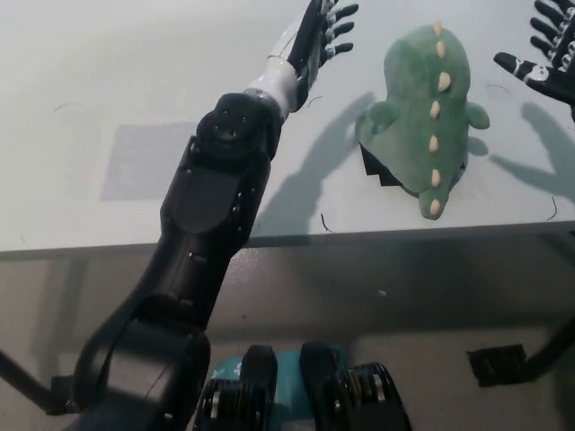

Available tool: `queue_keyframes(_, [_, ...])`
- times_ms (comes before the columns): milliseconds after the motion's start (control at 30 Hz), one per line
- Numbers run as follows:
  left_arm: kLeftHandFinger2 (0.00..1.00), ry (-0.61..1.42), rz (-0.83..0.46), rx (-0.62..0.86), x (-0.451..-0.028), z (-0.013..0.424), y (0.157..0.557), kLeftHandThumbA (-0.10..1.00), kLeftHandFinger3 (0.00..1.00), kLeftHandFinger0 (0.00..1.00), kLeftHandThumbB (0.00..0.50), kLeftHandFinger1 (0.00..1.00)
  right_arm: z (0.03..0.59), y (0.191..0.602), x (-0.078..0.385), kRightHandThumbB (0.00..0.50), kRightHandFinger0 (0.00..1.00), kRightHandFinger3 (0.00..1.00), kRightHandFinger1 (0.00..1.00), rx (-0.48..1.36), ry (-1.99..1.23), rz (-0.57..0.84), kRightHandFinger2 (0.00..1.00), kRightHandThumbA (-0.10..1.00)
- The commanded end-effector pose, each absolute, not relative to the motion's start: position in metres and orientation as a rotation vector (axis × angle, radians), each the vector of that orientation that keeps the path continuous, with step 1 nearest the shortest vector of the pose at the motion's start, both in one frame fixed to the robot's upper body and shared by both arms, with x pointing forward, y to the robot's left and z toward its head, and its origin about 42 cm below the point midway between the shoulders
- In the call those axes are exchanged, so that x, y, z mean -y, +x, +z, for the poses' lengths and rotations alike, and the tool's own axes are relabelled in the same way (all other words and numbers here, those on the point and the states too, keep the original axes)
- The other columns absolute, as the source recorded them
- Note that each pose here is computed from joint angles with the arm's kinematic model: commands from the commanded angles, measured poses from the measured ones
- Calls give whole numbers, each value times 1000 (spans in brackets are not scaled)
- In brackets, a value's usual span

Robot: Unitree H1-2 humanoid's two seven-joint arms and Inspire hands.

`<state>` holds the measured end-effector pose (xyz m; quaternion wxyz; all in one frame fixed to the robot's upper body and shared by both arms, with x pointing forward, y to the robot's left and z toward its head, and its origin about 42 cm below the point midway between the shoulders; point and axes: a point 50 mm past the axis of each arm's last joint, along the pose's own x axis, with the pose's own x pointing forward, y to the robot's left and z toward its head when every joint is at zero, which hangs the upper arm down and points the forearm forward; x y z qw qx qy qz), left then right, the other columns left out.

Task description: Use both hands to pick up a dinasour on the right side and move it to the left side

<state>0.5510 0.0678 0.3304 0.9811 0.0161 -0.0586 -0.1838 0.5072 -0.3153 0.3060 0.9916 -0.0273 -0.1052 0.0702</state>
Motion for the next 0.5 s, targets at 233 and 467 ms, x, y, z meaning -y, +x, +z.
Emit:
queue_keyframes(233, [1000,46,-356,166,-47,349,565,1000,1000,1000,351,1000,322,548,315,294,1000,1000,1000,178,-119,132,1000,1000])
queue_keyframes(467, [1000,35,-326,32,-47,314,566,1000,1000,1000,315,1000,301,562,312,288,1000,1000,1000,84,-118,99,1000,1000])
